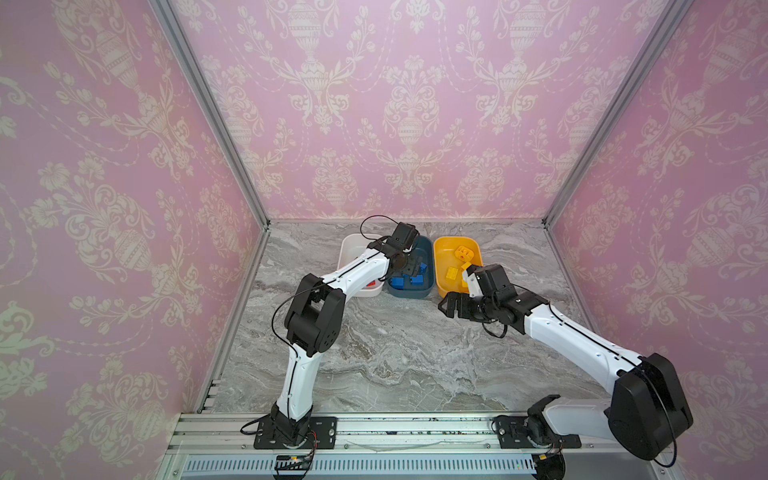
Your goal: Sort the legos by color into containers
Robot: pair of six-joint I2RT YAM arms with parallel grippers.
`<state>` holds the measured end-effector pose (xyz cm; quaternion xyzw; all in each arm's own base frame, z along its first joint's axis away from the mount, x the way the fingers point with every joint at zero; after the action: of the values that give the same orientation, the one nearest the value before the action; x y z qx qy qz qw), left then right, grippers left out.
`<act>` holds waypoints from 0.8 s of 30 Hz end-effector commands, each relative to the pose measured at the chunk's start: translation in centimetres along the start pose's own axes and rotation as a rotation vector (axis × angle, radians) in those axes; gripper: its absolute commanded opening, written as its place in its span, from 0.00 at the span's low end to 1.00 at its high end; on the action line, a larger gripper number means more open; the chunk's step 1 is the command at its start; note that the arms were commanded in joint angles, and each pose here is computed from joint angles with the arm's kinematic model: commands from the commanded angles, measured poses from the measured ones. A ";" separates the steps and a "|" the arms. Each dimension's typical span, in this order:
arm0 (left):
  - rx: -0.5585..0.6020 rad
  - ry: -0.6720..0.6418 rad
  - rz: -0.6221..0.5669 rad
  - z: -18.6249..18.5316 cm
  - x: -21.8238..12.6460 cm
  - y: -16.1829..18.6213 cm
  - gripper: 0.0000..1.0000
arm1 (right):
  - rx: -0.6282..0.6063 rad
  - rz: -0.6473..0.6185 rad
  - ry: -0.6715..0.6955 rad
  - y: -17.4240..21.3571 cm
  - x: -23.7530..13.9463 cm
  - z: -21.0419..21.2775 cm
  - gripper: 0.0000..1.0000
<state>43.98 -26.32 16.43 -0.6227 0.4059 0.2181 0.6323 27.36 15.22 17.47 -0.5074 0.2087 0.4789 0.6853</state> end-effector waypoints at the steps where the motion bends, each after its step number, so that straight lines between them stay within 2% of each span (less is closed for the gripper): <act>1: -0.010 0.008 -0.109 0.4 -3.7 -1.5 0.82 | -0.016 -0.008 0.033 -0.8 -0.4 -0.3 1.00; 6: -0.024 -0.012 -0.177 1.8 -6.9 0.0 0.88 | -0.045 -0.027 0.080 -1.4 -0.7 -1.0 1.00; 12: -0.086 -0.073 -0.258 5.8 -10.2 3.1 0.98 | -0.106 -0.093 0.186 -2.8 -1.3 -2.8 1.00; 16: -0.123 -0.112 -0.309 9.0 -11.8 5.2 0.99 | -0.140 -0.141 0.263 -3.6 -1.6 -4.3 1.00; 24: -0.173 -0.273 -0.405 15.1 -13.9 8.7 0.99 | -0.181 -0.270 0.480 -5.7 -2.9 -8.0 1.00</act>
<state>32.94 -9.22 19.66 -0.7088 0.2172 0.2112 0.6370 31.57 8.33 18.76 -0.6506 0.2470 0.3224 0.6417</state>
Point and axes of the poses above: each gripper's point midway between its finger pads, its own x axis out along the fingers, its own z axis along the line the jaws close on, y = z × x, the point moved 6 cm from there along -x, back along the fingers, and after that the axes turned 8 degrees about -x, right-handed, at the moved point
